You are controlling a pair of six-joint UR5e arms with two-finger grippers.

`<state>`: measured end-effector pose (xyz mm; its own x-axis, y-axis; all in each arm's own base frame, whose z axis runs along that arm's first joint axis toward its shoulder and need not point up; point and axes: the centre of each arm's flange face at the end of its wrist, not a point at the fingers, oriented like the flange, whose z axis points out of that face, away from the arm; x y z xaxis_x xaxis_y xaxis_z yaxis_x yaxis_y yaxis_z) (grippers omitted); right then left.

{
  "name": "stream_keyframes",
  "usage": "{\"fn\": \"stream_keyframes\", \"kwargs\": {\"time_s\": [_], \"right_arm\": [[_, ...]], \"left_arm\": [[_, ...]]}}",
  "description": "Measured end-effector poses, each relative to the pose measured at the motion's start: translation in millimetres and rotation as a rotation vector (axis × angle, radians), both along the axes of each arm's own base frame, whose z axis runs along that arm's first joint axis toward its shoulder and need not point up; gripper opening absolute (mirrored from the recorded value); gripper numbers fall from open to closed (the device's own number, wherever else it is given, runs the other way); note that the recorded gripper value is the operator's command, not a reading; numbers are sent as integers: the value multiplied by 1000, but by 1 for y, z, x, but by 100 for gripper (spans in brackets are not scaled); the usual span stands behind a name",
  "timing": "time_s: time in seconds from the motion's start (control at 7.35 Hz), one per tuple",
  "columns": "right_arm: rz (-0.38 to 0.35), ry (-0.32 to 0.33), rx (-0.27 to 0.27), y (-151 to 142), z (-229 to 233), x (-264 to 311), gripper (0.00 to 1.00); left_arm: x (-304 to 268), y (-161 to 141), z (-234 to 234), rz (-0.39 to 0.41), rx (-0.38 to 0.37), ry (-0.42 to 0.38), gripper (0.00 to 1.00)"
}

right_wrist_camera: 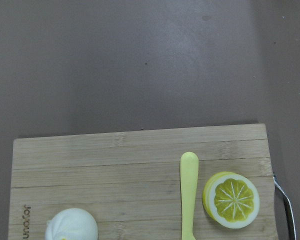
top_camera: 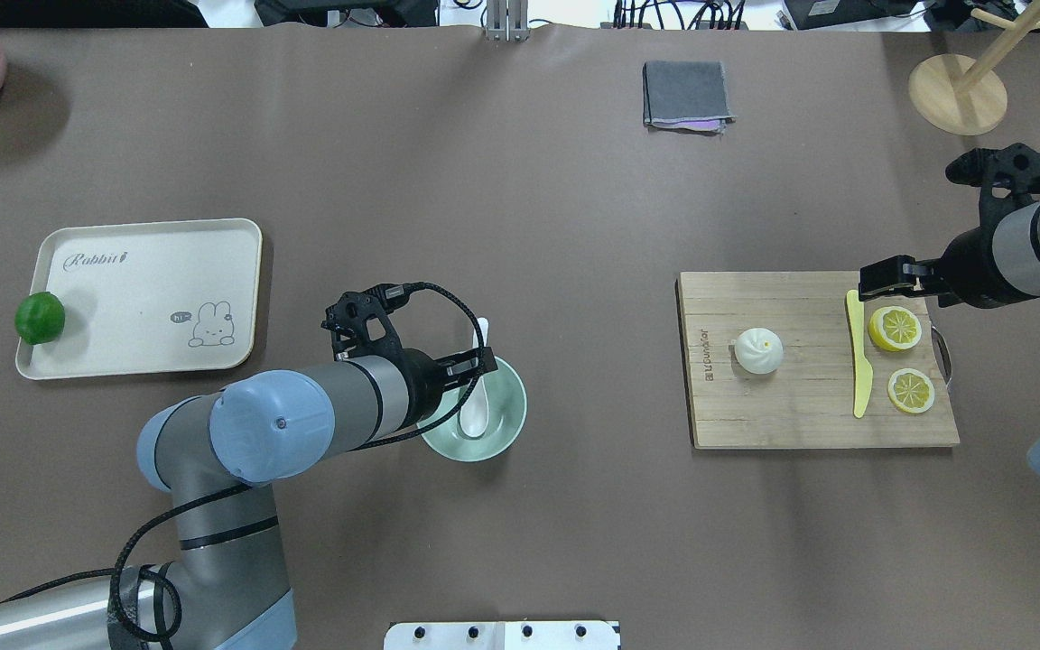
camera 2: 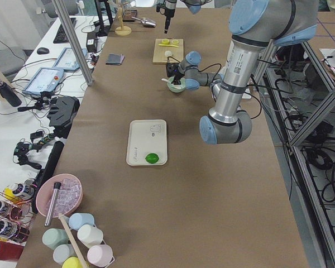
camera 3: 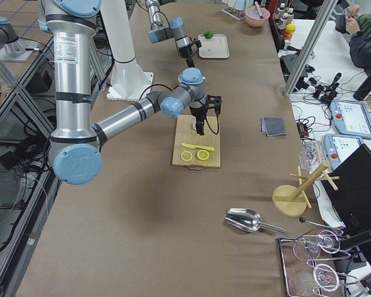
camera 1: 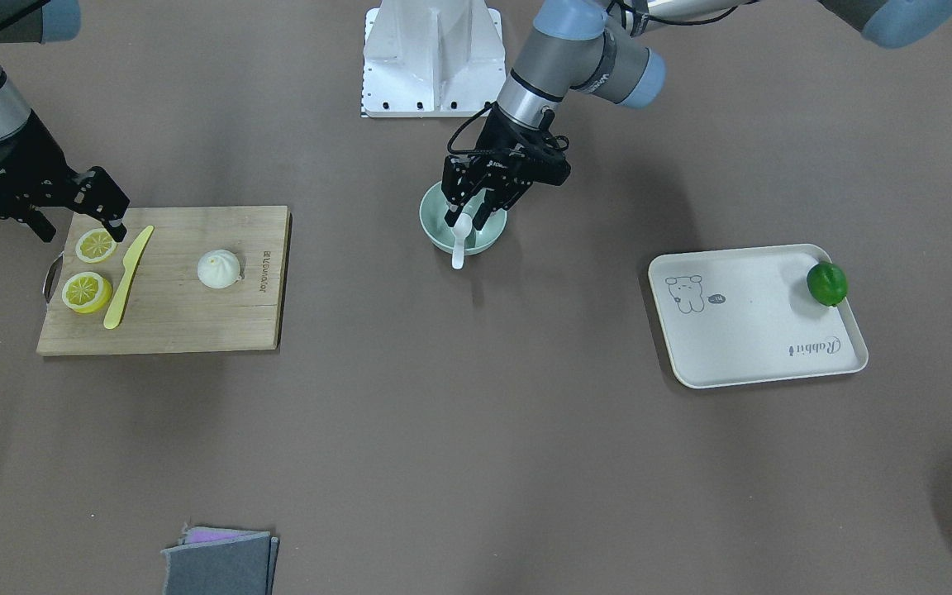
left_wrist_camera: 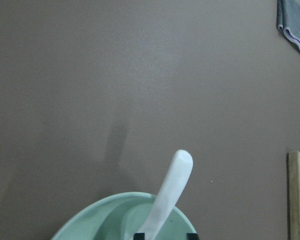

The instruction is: Put spoon and bun in bowl

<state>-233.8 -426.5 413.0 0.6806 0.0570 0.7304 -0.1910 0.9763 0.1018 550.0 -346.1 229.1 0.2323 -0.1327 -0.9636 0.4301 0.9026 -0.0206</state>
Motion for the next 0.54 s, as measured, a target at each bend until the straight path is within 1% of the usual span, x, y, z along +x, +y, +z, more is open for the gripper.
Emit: {"fn": "stream_keyframes", "kwargs": {"time_s": [0.14, 0.27, 0.41, 0.54], "right_arm": [[-1, -4, 2, 0, -2, -1, 100], [-6, -10, 12, -1, -9, -7, 100], [-12, -7, 44, -1, -20, -22, 100], [-15, 5, 83, 2, -33, -44, 100]], "left_arm": [[-9, -3, -2, 0, 23, -2, 97], [-26, -13, 5, 6, 47, -19, 98], [-51, -34, 26, 38, 86, -72, 99], [-87, -62, 57, 96, 124, -138, 100]]}}
